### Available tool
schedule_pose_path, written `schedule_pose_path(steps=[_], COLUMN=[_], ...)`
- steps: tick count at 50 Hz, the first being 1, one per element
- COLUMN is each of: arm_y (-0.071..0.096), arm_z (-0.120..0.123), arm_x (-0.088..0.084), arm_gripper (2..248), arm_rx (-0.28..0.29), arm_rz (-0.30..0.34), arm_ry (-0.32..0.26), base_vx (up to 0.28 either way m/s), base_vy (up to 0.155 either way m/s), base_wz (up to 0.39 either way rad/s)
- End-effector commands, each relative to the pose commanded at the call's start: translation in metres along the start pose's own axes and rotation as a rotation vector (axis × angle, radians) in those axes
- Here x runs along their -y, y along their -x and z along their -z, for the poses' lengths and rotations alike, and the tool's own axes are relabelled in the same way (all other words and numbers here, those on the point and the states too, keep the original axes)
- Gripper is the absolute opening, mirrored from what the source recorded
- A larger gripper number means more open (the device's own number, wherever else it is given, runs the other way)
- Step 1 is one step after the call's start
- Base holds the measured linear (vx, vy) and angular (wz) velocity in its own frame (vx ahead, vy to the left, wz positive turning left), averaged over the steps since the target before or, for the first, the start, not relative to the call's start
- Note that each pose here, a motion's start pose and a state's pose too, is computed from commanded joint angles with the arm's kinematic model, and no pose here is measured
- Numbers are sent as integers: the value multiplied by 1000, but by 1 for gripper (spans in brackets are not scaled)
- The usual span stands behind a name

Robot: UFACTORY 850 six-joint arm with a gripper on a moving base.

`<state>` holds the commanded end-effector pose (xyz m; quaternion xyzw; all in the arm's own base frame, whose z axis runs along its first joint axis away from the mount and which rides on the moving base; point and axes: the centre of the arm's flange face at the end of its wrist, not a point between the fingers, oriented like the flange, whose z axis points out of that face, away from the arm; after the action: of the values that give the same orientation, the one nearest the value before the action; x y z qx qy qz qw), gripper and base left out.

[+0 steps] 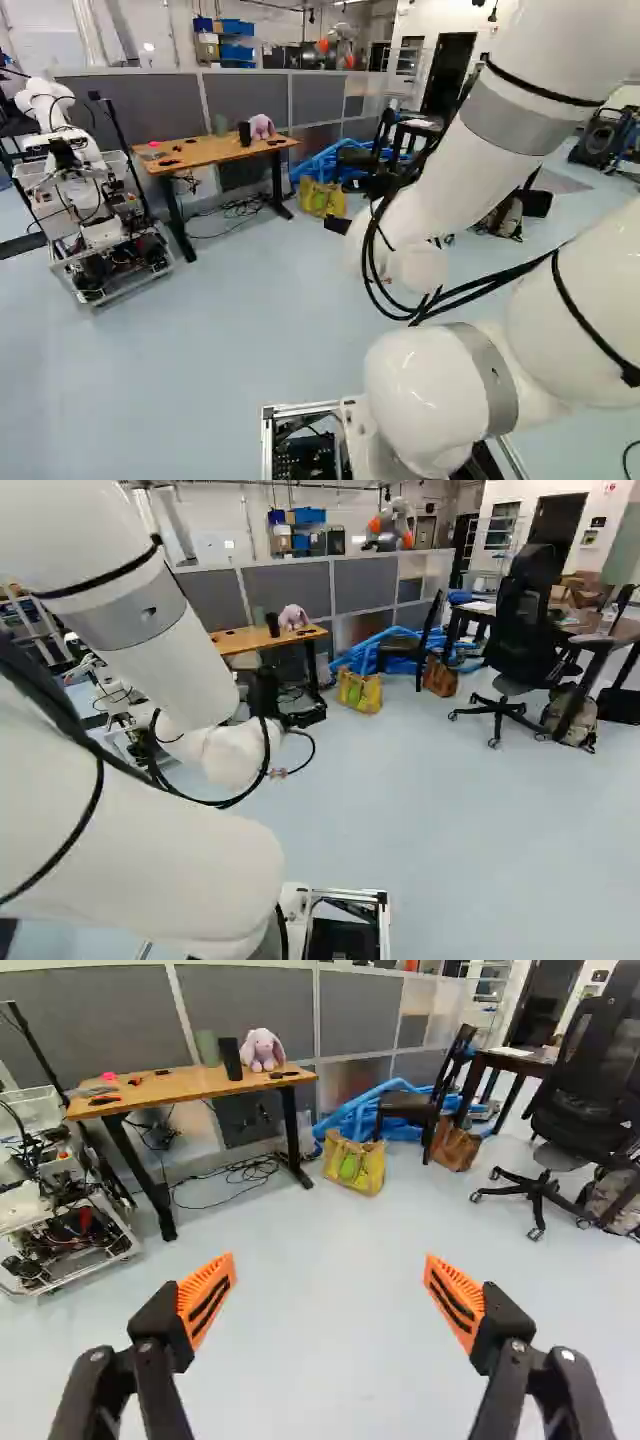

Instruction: Pick up the bag on the ground and place it on the table

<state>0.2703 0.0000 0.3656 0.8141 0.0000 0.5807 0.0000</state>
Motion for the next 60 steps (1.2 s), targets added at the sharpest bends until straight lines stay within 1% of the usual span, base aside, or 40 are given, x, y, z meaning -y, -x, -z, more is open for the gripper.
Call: schedule_pose_path(steps=[8,17,60], arm_y=[0,0,0], arm_z=[0,0,0], arm_x=[0,0,0], arm_gripper=[247,247,247], arm_rx=[0,0,0], arm_rz=[0,0,0], arm_ry=[0,0,0], base_vx=[81,181,241], base_vy=[-2,-1,1], base_wz=[-6,-8,-13])
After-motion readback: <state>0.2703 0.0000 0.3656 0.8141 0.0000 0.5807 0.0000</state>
